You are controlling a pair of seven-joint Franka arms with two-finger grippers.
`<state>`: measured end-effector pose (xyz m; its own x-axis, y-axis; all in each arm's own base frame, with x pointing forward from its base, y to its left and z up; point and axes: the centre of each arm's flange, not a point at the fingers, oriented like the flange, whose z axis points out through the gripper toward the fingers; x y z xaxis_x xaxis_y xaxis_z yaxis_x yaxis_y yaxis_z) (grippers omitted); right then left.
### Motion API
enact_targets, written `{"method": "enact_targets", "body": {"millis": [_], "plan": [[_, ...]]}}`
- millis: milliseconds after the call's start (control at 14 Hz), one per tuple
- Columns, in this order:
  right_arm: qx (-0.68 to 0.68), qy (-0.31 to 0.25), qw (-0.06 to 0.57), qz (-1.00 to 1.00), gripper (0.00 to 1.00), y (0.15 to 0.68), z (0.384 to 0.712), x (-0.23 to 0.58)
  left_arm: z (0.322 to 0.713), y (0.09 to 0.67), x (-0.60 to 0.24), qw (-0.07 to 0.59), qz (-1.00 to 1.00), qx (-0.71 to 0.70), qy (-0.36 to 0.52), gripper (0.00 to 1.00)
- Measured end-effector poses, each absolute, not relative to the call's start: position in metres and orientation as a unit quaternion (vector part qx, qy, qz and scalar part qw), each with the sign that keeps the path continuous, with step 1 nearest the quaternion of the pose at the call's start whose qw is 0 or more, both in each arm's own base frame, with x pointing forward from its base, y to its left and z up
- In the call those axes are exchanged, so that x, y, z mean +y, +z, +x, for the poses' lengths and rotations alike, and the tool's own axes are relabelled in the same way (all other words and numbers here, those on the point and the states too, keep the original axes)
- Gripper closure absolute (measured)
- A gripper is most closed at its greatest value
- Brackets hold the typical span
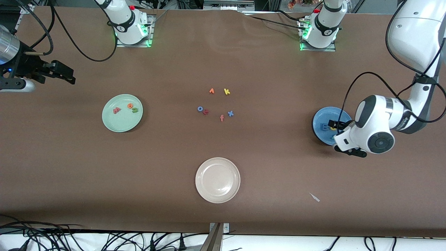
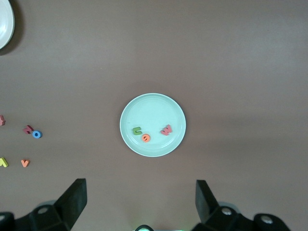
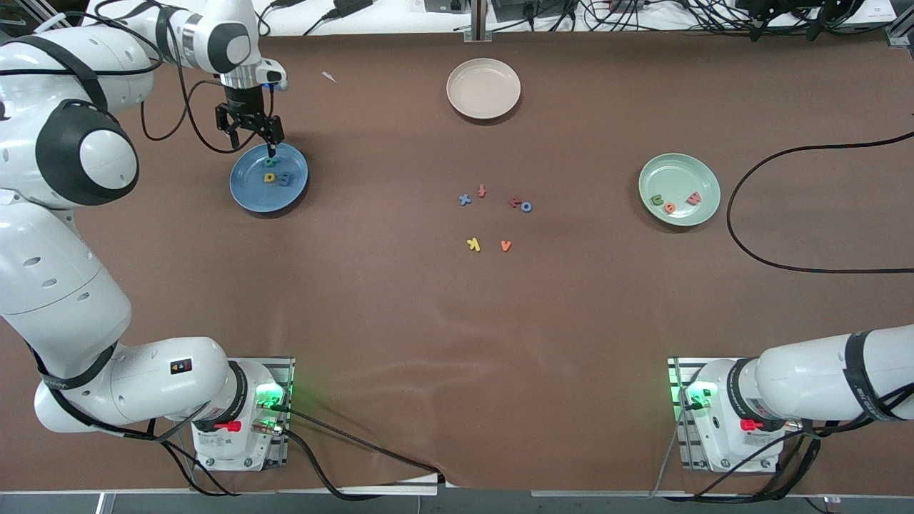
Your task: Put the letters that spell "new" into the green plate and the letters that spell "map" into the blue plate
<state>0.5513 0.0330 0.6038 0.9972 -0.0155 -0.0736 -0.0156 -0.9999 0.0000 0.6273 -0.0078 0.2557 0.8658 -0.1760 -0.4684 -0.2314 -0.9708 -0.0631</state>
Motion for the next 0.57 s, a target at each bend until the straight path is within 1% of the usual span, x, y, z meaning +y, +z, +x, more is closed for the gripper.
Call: {"method": "enact_targets", "body": {"millis": [356, 570], "plan": [[0.008, 0.037, 0.0, -0.999, 0.0, 0.604, 0.551, 0.033, 0.631, 0.318, 0.011, 0.059, -0.974, 0.079, 0.206, 0.0], [0.008, 0.037, 0.0, -0.999, 0.0, 0.604, 0.551, 0.033, 0.63, 0.354, 0.034, 0.013, -0.979, 0.039, 0.198, 0.0]]}}
